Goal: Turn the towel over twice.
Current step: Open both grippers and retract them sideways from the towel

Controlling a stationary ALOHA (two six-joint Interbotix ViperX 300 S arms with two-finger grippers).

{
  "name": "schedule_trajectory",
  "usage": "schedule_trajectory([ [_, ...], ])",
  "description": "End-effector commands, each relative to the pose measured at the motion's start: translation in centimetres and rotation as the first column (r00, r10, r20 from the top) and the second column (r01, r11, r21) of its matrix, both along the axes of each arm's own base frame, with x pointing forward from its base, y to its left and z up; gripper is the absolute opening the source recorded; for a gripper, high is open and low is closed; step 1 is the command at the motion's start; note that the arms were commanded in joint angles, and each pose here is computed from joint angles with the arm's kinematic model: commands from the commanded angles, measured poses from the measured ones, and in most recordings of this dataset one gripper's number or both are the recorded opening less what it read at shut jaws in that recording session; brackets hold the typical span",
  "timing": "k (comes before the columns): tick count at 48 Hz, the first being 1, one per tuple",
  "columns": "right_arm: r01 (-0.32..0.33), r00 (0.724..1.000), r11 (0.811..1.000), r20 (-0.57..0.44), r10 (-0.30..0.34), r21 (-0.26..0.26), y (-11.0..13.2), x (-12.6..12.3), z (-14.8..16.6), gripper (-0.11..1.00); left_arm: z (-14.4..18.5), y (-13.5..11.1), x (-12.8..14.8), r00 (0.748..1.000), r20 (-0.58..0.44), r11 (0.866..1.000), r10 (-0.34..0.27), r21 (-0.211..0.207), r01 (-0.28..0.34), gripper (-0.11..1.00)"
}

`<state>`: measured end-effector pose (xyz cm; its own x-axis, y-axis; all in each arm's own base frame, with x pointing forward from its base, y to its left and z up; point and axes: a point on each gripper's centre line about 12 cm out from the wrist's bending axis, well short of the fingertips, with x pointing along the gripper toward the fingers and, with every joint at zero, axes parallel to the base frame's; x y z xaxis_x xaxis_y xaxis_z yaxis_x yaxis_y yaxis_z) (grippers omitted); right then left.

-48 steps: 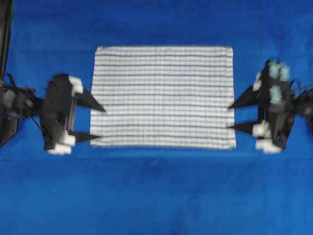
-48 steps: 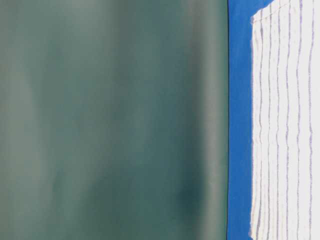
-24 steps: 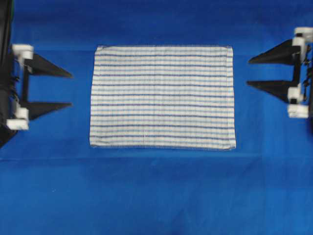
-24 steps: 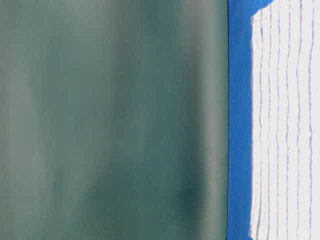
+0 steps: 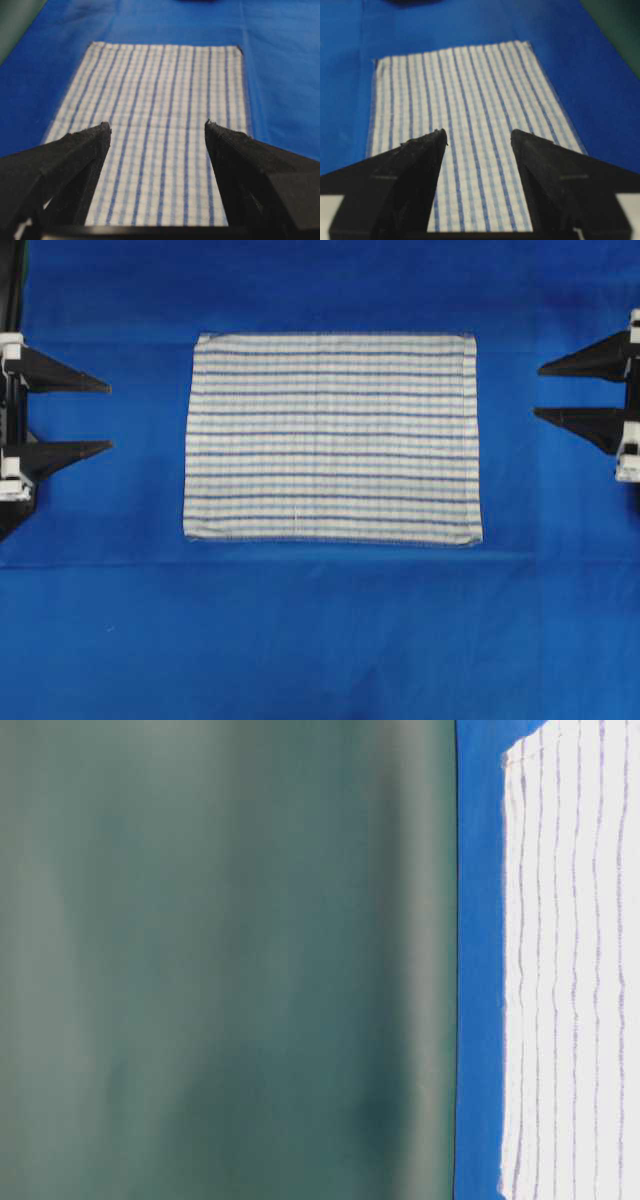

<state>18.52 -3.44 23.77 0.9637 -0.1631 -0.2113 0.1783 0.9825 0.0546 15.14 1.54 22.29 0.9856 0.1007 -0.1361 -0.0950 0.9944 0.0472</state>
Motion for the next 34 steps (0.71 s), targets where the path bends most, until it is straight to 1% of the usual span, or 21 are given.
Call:
schedule_trajectory([
  [1, -0.003, 1.0, 1.0, 0.024, 0.003, 0.006, 0.0, 0.3, 0.6, 0.63, 0.4, 0.1, 0.2, 1.0, 0.009, 1.0, 0.005, -0.001, -0.005, 0.72],
  [9, -0.004, 1.0, 1.0, 0.022, 0.004, 0.011, 0.0, 0.3, 0.5, 0.63, 0.4, 0.1, 0.2, 1.0, 0.009, 1.0, 0.005, -0.008, -0.004, 0.72],
  [20, -0.001, 1.0, 1.0, 0.015, 0.001, 0.011, -0.1, 0.3, 0.4, 0.63, 0.5, 0.1, 0.2, 1.0, 0.012, 1.0, 0.005, -0.008, -0.004, 0.72],
  [23, 0.004, 1.0, 1.0, 0.019, -0.004, 0.021, -0.1, 0.4, 0.6, 0.63, 0.6, 0.1, 0.3, 1.0, 0.015, 1.0, 0.006, -0.009, -0.006, 0.72],
  [29, 0.048, 0.999, 0.998, 0.014, -0.049, 0.049, -1.0, 1.1, 1.2, 0.63, 1.3, 0.6, 0.9, 0.999, 0.025, 0.999, 0.036, -0.006, -0.036, 0.72],
  [32, 0.09, 0.996, 0.994, -0.014, -0.09, 0.055, -1.9, 1.5, 1.1, 0.63, 1.5, 1.4, 1.6, 0.997, 0.016, 0.997, 0.071, -0.003, -0.071, 0.72],
  [34, 0.132, 0.991, 0.989, -0.046, -0.129, 0.06, -2.9, 1.9, 0.8, 0.63, 1.4, 1.8, 2.0, 0.996, -0.002, 0.996, 0.094, 0.0, -0.094, 0.72],
])
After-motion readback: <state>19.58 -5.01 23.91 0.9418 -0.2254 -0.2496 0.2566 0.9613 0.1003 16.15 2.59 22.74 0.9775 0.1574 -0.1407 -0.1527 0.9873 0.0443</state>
